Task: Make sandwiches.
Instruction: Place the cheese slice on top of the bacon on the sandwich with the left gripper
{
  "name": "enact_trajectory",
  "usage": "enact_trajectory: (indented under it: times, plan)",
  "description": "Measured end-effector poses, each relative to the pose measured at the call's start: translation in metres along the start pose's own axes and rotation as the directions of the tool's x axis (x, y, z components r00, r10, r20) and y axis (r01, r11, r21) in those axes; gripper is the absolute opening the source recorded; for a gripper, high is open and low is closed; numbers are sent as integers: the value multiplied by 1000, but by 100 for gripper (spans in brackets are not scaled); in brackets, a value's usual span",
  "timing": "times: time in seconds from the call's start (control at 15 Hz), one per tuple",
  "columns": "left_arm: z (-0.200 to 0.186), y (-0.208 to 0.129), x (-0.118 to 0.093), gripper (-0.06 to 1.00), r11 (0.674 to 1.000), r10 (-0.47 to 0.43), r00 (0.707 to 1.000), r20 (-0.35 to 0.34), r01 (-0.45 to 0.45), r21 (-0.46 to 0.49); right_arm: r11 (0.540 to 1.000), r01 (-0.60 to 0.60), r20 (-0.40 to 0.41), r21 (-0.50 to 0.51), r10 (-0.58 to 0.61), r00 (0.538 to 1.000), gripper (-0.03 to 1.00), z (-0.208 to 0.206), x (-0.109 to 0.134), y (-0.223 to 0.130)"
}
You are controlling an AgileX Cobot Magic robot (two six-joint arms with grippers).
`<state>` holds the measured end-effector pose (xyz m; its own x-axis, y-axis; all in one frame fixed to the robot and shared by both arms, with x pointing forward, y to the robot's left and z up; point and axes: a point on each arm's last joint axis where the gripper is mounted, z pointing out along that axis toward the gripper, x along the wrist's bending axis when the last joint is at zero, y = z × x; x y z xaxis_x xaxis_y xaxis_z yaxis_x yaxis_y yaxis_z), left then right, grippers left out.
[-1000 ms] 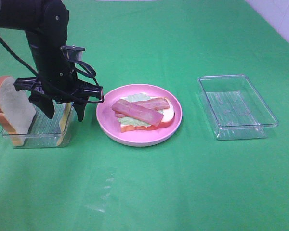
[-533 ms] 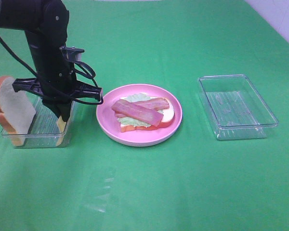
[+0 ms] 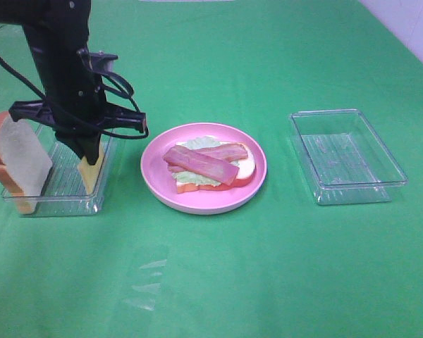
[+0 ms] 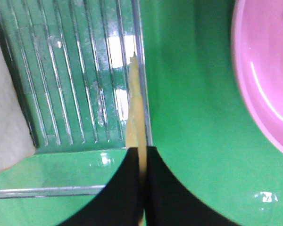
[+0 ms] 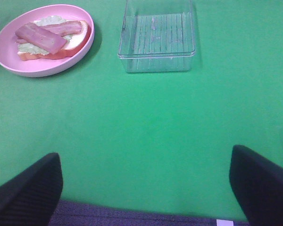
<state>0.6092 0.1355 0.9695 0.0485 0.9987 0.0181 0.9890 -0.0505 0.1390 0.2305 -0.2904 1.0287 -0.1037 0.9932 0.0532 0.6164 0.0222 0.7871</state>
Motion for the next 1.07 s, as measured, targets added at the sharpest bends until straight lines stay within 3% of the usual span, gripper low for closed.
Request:
enact_trajectory:
  times: [0.27,0.33,0.4,0.47,0.67,0.8,1.0,1.07]
  plan:
    - [-54,-4,4,0,993,6,998,62,1,-116,1000,0,0,0,0,1000,92,0,0,0]
    - [-68,-3,2,0,987,29,993,110,-11,-159,1000,0,0,0,0,1000,92,0,0,0]
    - [-83,3,-9,0,974,92,971,220,-41,-225,1000,0,0,0,0,1000,92,0,0,0]
    - [-90,9,-19,0,961,152,940,304,-69,-269,1000,0,0,0,0,1000,92,0,0,0]
    - [-75,26,-54,0,960,208,803,558,-60,-272,1000,0,0,0,0,1000,92,0,0,0]
    - [-51,36,-70,0,966,221,726,651,-68,-251,1000,0,0,0,0,1000,92,0,0,0]
    - [-25,46,-86,0,977,200,645,737,-74,-200,1000,0,0,0,0,1000,92,0,0,0]
    - [-16,49,-90,0,980,188,631,753,-76,-181,1000,0,0,0,0,1000,92,0,0,0]
